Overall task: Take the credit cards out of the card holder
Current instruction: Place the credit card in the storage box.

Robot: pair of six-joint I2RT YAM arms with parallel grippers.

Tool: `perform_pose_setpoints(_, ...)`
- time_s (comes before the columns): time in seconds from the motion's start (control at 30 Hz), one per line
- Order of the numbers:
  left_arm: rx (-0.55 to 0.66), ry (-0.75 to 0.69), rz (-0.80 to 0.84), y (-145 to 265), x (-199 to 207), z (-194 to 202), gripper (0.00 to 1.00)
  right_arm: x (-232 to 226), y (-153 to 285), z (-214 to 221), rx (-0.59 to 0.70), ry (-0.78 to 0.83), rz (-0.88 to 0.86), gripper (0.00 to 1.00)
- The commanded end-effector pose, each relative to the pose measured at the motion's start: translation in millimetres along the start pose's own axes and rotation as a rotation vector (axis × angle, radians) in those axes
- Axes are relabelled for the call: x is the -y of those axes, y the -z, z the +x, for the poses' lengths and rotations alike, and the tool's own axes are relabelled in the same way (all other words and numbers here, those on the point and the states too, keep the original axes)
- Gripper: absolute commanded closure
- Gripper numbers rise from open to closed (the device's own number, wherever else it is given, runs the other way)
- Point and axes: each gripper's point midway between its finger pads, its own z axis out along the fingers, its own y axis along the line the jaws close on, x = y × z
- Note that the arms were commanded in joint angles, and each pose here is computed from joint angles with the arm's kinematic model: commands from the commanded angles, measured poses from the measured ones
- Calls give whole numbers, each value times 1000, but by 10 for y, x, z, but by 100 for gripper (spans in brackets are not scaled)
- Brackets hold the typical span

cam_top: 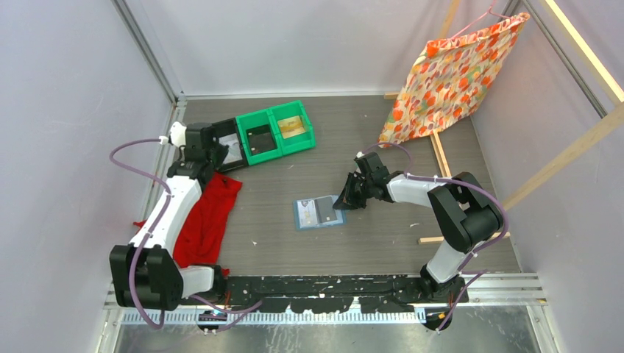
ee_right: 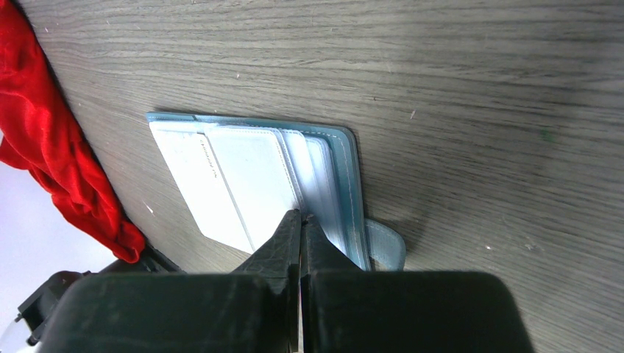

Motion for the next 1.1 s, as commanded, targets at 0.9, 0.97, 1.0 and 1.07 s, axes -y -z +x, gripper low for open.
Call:
perform_pose_setpoints(0.9, 313, 644, 21, -1121, -90, -189, 99, 760, -94, 216, -91, -68, 218, 99)
perform_pose_setpoints(0.97, 310, 659, 11, -1192, -112, -155, 99, 776, -102, 216, -95, -71, 220, 99)
perform_pose_setpoints(1.0, 308, 667, 9, -1226, -119, -139, 100, 786, -107, 216, -96, -73, 221, 99)
perform_pose_setpoints(1.07, 300, 678, 1, -1291, -147, -93, 100, 797, -113, 211, -99, -75, 223, 99)
